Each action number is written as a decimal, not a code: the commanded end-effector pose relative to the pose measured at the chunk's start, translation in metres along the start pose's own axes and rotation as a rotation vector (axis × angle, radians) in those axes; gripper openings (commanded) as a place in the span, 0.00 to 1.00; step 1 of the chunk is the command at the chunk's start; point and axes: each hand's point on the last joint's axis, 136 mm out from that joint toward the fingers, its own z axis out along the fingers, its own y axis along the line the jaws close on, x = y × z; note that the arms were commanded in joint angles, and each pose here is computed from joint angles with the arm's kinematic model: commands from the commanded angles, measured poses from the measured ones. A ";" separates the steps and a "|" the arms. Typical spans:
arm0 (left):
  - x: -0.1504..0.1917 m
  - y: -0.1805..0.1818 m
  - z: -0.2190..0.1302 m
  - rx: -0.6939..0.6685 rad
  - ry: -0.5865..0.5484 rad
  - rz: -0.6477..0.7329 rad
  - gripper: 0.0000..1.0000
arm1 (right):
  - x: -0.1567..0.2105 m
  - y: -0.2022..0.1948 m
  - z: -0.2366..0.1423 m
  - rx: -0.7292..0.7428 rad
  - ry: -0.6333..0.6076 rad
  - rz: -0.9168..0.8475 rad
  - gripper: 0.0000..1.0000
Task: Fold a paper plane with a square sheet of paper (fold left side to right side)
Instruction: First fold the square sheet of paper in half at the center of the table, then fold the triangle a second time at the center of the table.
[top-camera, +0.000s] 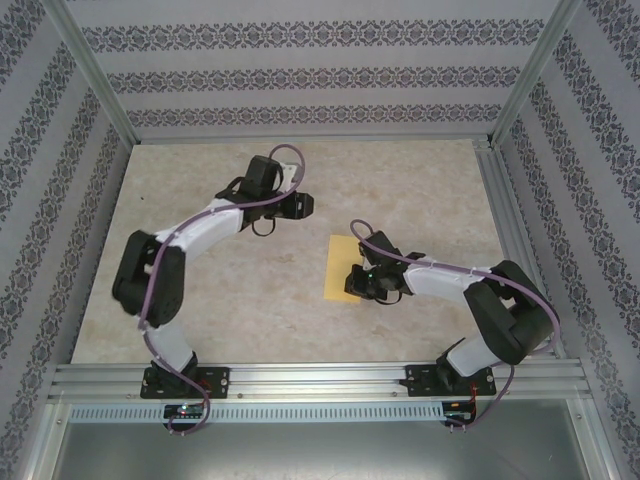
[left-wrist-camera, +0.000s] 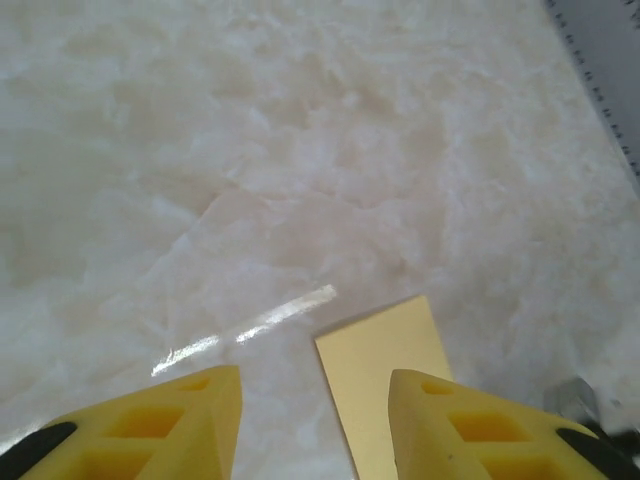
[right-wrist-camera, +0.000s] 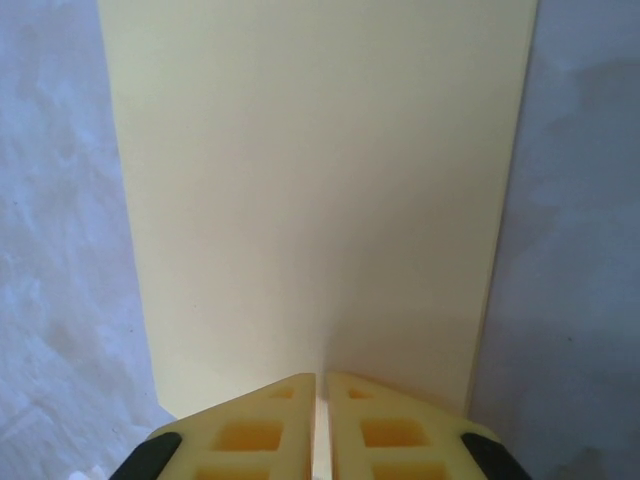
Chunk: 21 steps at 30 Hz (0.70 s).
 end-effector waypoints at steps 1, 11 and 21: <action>0.022 -0.001 -0.022 -0.015 -0.009 0.026 0.48 | -0.022 0.019 -0.034 0.018 -0.095 -0.083 0.17; 0.105 -0.036 -0.072 -0.066 0.066 0.180 0.58 | -0.041 -0.026 -0.103 0.048 -0.275 -0.005 0.35; 0.169 -0.099 -0.024 -0.112 0.285 0.481 0.58 | -0.033 -0.088 -0.102 -0.106 -0.307 0.268 0.39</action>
